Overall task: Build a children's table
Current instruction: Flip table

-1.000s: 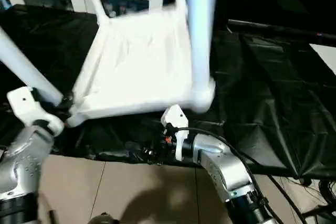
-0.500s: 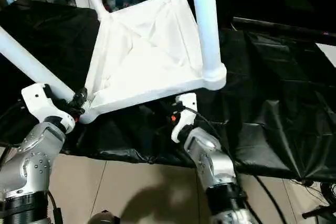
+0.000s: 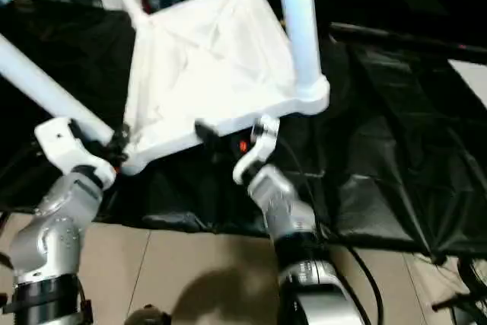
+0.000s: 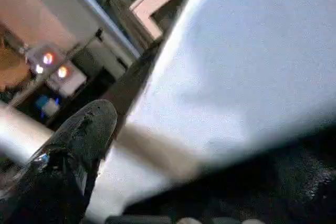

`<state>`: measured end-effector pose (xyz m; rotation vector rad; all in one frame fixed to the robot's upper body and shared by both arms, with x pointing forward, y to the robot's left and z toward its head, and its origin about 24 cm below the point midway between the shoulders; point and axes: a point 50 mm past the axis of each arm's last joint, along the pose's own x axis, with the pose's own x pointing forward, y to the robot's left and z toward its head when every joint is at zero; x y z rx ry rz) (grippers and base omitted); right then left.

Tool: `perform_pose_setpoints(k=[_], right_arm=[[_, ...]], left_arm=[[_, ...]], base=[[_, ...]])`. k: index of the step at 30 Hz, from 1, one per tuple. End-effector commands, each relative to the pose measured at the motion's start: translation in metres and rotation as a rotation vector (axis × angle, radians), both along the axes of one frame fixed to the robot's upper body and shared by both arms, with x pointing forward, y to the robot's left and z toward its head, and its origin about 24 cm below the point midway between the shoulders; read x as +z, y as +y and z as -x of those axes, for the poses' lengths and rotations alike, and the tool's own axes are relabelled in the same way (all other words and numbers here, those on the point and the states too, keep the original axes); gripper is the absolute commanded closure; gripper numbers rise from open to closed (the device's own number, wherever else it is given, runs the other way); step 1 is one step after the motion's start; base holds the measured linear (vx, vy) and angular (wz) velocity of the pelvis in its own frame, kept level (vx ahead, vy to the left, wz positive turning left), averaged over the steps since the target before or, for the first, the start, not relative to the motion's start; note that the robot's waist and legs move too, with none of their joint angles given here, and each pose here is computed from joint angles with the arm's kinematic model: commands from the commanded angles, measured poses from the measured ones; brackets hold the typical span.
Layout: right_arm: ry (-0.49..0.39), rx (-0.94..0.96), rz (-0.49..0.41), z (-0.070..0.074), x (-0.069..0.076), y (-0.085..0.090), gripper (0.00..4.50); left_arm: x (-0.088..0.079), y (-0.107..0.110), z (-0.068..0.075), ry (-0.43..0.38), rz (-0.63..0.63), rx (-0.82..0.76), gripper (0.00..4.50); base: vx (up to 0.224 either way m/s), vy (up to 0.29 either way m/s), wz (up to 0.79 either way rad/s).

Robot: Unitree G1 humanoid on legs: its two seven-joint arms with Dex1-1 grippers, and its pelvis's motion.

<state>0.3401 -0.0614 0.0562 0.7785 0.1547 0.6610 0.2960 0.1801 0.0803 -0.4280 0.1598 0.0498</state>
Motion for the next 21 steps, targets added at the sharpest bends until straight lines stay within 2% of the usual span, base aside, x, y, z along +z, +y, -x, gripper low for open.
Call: perform_pose_setpoints(k=[1, 5, 7, 10, 11, 14, 17, 19, 21], right_arm=[[0.037, -0.043, -0.042, -0.004, -0.002, -0.004, 0.00], [0.063, -0.042, -0.171, -0.013, 0.007, 0.002, 0.00], [0.086, -0.053, -0.204, -0.016, 0.008, 0.003, 0.00], [0.167, -0.090, -0.260, -0.022, 0.007, 0.004, 0.00], [0.181, -0.095, -0.269, -0.022, 0.007, 0.004, 0.28], [0.213, -0.079, -0.282, -0.024, 0.006, 0.008, 0.42], [0.223, -0.074, -0.304, -0.025, 0.006, 0.009, 0.75], [0.230, -0.071, -0.306, -0.025, 0.006, 0.010, 0.79], [0.243, -0.070, -0.295, -0.026, 0.004, 0.010, 1.07]], left_arm=[[0.013, -0.017, -0.001, -0.069, 0.063, -0.065, 2.35], [0.014, -0.022, 0.000, -0.076, 0.048, -0.058, 2.35], [0.014, -0.023, 0.001, -0.077, 0.042, -0.060, 2.35], [0.015, -0.027, 0.003, -0.085, 0.007, -0.088, 2.35], [0.015, -0.028, 0.004, -0.086, 0.000, -0.093, 2.35], [0.015, -0.033, 0.007, -0.088, -0.011, -0.113, 2.35], [0.015, -0.033, 0.008, -0.091, -0.016, -0.111, 2.35], [0.016, -0.031, 0.009, -0.094, -0.024, -0.106, 2.35], [0.016, -0.029, 0.010, -0.096, -0.048, -0.101, 2.35]], base=[[0.000, 0.000, 0.00], [0.000, 0.000, 0.00], [0.000, 0.000, 0.00], [0.000, 0.000, 0.00], [0.000, 0.000, 0.00], [0.000, 0.000, 0.00], [0.000, 0.000, 0.00], [0.000, 0.000, 0.00], [0.000, 0.000, 0.00]])
